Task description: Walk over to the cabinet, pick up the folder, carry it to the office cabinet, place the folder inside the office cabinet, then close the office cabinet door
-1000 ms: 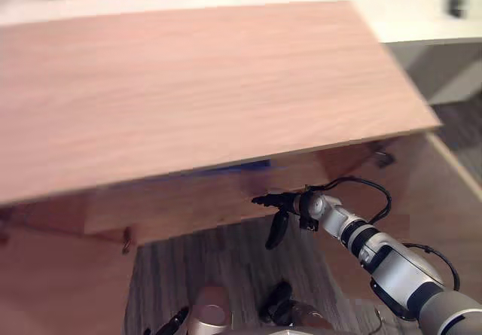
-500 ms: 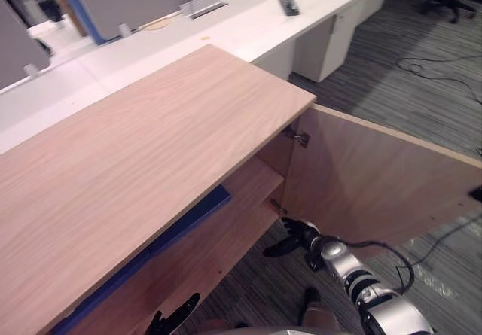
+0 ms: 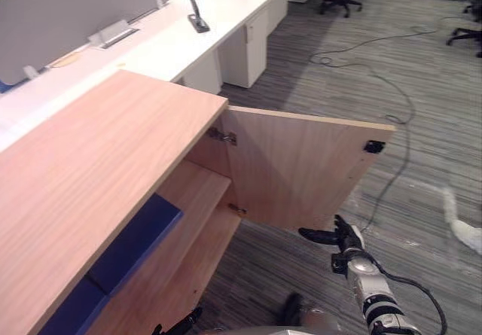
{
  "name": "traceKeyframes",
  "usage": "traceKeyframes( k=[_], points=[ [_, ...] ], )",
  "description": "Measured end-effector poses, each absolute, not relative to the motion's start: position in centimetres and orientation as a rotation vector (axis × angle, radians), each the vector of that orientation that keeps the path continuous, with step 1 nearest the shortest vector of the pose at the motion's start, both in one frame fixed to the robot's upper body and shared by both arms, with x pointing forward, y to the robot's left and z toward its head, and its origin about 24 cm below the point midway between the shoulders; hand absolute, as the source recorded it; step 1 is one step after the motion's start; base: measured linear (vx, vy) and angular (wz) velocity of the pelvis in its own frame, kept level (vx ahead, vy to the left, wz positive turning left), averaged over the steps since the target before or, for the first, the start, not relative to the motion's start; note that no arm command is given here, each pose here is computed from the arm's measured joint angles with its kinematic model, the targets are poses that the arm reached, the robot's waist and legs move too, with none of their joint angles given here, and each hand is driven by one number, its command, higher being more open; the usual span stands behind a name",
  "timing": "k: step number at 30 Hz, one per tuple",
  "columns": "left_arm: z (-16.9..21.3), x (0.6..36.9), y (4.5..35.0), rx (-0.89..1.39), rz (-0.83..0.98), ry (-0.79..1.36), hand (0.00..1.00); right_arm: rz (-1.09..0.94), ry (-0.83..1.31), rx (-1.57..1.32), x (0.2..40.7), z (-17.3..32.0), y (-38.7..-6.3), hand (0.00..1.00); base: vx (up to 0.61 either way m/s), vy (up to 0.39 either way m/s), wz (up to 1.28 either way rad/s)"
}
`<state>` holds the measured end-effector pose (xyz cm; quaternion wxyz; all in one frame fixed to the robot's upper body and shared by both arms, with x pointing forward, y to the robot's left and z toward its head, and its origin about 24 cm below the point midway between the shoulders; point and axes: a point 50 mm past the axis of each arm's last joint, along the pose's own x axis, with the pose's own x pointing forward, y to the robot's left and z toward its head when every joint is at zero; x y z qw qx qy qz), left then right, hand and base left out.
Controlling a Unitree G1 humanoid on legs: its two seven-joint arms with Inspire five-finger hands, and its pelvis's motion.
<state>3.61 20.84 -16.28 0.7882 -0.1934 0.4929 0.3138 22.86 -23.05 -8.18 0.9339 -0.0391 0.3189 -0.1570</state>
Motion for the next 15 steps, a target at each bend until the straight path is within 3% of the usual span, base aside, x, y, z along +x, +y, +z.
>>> traceKeyframes(
  k=[8,15],
  points=[
    [-16.1,3.7,20.6,-0.414,0.696,1.051,1.00,-0.545,0.618,0.062,22.3,-7.7,-25.3,1.00,-0.03,-0.094,-0.01],
    [-15.8,4.0,20.7,-0.410,0.681,1.026,1.00,-0.628,0.507,0.071,25.1,-4.8,-27.4,1.00,-0.04,0.008,0.01]
  ],
)
